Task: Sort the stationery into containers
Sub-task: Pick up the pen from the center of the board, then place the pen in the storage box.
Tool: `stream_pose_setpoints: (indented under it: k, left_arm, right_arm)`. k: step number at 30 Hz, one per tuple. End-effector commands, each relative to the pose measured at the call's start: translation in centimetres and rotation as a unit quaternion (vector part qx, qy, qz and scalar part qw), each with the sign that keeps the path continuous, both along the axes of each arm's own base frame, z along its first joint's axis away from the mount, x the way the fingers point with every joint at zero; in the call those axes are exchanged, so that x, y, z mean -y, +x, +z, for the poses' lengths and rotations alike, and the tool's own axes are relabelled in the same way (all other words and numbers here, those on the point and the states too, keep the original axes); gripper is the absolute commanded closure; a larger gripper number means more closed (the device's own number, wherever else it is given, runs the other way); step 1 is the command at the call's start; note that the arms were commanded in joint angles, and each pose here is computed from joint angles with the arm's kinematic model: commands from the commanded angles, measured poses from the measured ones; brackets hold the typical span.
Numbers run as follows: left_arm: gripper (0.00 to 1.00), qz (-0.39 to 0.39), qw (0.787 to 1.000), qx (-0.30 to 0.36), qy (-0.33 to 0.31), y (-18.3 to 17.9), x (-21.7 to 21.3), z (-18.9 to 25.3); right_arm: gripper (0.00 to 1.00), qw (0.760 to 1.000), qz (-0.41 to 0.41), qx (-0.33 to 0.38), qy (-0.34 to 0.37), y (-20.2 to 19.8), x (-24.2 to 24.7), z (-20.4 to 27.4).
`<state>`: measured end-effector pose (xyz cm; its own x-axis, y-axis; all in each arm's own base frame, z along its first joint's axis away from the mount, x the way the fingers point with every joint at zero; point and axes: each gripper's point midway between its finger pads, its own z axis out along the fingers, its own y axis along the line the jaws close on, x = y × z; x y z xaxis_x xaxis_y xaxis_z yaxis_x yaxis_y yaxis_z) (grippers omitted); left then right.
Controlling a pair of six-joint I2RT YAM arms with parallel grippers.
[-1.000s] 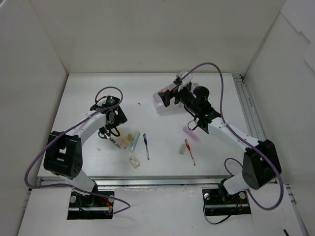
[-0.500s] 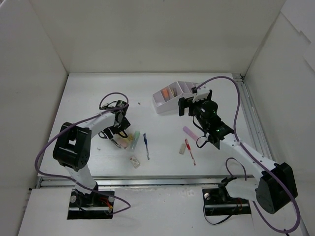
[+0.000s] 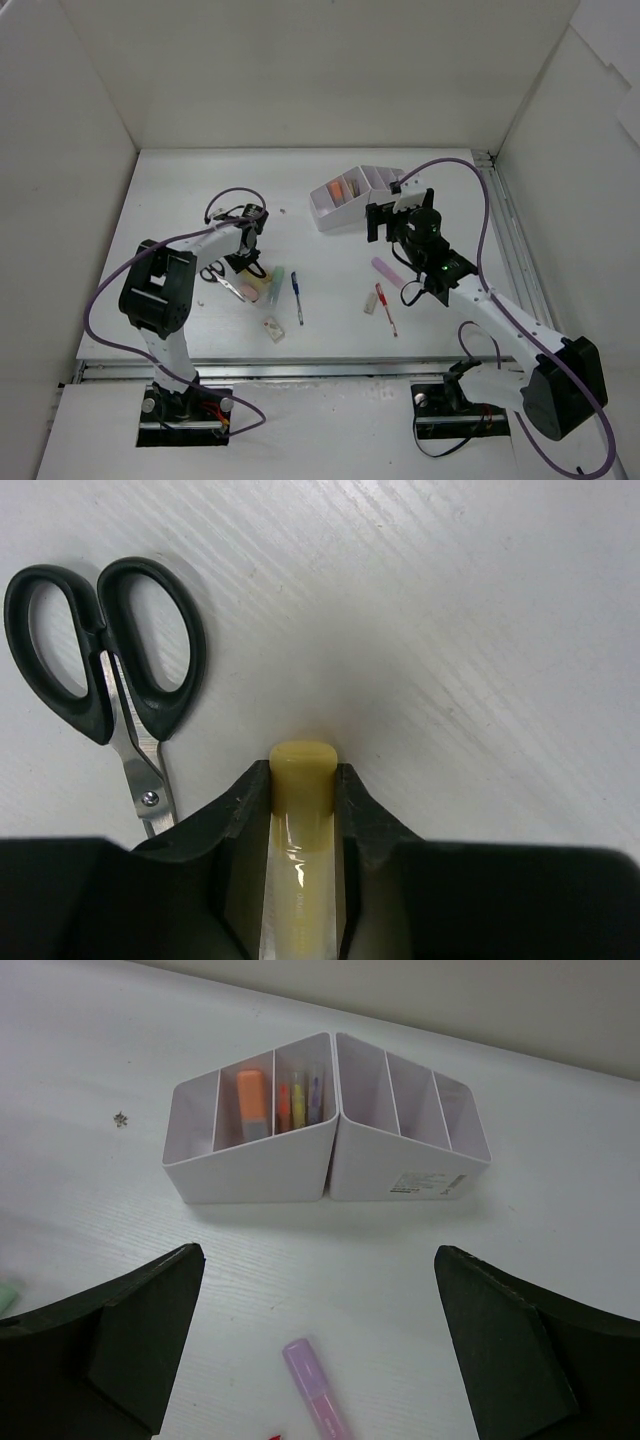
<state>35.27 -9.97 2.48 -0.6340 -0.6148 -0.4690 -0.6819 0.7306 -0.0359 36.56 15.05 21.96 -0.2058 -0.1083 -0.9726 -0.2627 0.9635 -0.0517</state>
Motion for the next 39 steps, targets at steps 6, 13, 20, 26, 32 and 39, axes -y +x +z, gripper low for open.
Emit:
stream_pose_setpoints:
  k: [6, 13, 20, 26, 32, 39]
  left_arm:
    - [1.0, -0.032, 0.995, 0.092, 0.007, 3.8, 0.9, 6.0]
    - [1.0, -0.115, 0.972, 0.202, 0.037, 7.2, 2.4, 14.8]
    - [1.0, -0.299, 0.87, 0.39, 0.04, 12.1, 10.0, 25.3]
    - [1.0, -0.369, 0.782, 0.501, 0.037, 15.3, 15.6, 33.0]
    - [1.0, -0.392, 0.751, 0.53, 0.035, 18.9, 20.3, 33.5]
    - [1.0, -0.393, 0.727, 0.563, 0.002, 21.0, 23.9, 32.0]
  right_arm:
    - [0.02, 0.998, -0.014, 0.054, 0.025, -0.3, 0.6, 4.1]
    - [0.02, 0.996, -0.021, 0.077, 0.037, -1.4, 1.5, 5.2]
    - [0.02, 0.995, -0.036, 0.085, 0.031, -1.5, 2.2, 5.2]
    - [0.02, 0.993, -0.077, 0.085, 0.019, -1.4, 3.8, 5.0]
    - [0.02, 0.99, -0.116, 0.086, 0.005, -1.2, 5.2, 4.8]
    - [0.02, 0.989, -0.128, 0.079, -0.004, -1.2, 5.6, 4.4]
